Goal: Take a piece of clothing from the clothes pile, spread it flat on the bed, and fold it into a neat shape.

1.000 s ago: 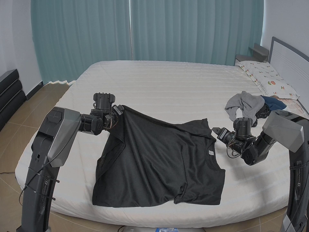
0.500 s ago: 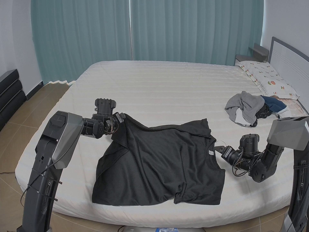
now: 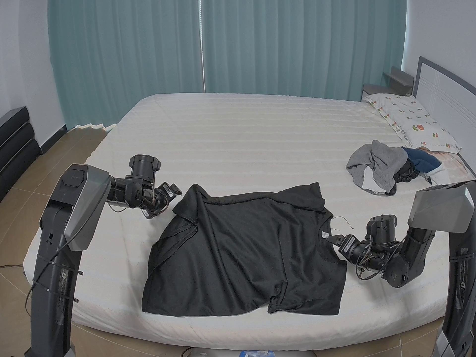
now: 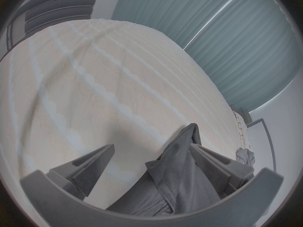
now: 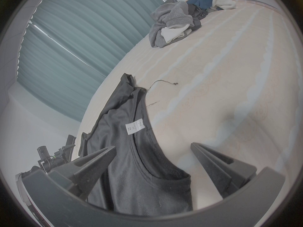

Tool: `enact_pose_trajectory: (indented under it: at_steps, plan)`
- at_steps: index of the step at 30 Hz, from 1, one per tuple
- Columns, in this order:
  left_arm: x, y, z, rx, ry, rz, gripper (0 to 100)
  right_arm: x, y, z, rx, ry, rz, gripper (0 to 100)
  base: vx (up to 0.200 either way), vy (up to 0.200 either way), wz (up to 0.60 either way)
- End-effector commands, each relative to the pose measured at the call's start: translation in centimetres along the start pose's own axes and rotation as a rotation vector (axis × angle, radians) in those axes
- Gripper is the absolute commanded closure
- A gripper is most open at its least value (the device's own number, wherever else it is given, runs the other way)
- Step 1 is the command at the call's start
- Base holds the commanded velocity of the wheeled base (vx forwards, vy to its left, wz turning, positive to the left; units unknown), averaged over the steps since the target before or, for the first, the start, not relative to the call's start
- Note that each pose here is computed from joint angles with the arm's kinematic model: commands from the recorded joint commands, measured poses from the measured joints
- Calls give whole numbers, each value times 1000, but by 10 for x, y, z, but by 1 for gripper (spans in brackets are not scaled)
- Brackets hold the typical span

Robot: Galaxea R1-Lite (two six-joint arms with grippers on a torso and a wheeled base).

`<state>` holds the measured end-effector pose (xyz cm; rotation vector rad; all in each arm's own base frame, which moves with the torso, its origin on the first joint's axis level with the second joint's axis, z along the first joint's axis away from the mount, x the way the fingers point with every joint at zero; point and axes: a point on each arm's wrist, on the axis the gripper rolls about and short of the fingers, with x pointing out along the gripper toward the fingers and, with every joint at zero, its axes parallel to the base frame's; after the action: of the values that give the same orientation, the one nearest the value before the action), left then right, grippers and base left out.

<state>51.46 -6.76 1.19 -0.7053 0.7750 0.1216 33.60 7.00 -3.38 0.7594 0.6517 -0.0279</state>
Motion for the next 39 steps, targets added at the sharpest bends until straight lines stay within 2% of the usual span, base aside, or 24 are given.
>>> enact_pose_trajectory:
  at_steps: [1, 6, 11, 19, 20, 27, 30, 33, 34, 35, 36, 38, 39]
  plan:
    - [-4, 3, 4, -15, -1, 3, 0, -3, 2, -4, -7, 13, 3, 0, 0, 0, 0]
    - [-2, -3, -2, -50, 17, -18, 0, -3, 4, -7, -12, 21, 8, 0, 0, 0, 0]
    - [2, -14, -8, -41, 20, -53, 0, -3, 4, -7, -8, 20, 5, 0, 0, 0, 0]
    - [14, -14, -19, -29, 36, -50, 0, -3, 5, -6, 5, 15, 7, 0, 0, 0, 0]
    - [18, -14, -19, -27, 22, -48, 100, -3, 5, -6, 7, 13, 7, 0, 0, 0, 0]
    - [21, -11, -14, -64, -1, -38, 100, -3, 4, -5, 8, 11, 6, 0, 0, 0, 0]
    - [17, -10, -4, -91, -43, -48, 100, -3, 4, -4, 8, 4, 7, 0, 0, 0, 0]
    - [12, -13, 11, -127, -148, -97, 100, -3, 5, -4, 8, -8, 19, 0, 0, 0, 0]
    - [8, -16, 23, -151, -238, -140, 100, -3, 4, -4, 8, -13, 23, 0, 0, 0, 0]
    - [6, -16, 30, -161, -290, -159, 100, -3, 5, -4, 8, -18, 27, 0, 0, 0, 0]
    - [6, -15, 31, -163, -297, -160, 100, -3, 5, -4, 8, -19, 28, 0, 0, 0, 0]
    - [2, -11, 47, -181, -391, -194, 100, -4, 6, -3, 9, -27, 36, 0, 0, 0, 0]
    - [1, -9, 51, -185, -409, -202, 100, -4, 6, -2, 10, -28, 35, 0, 0, 0, 0]
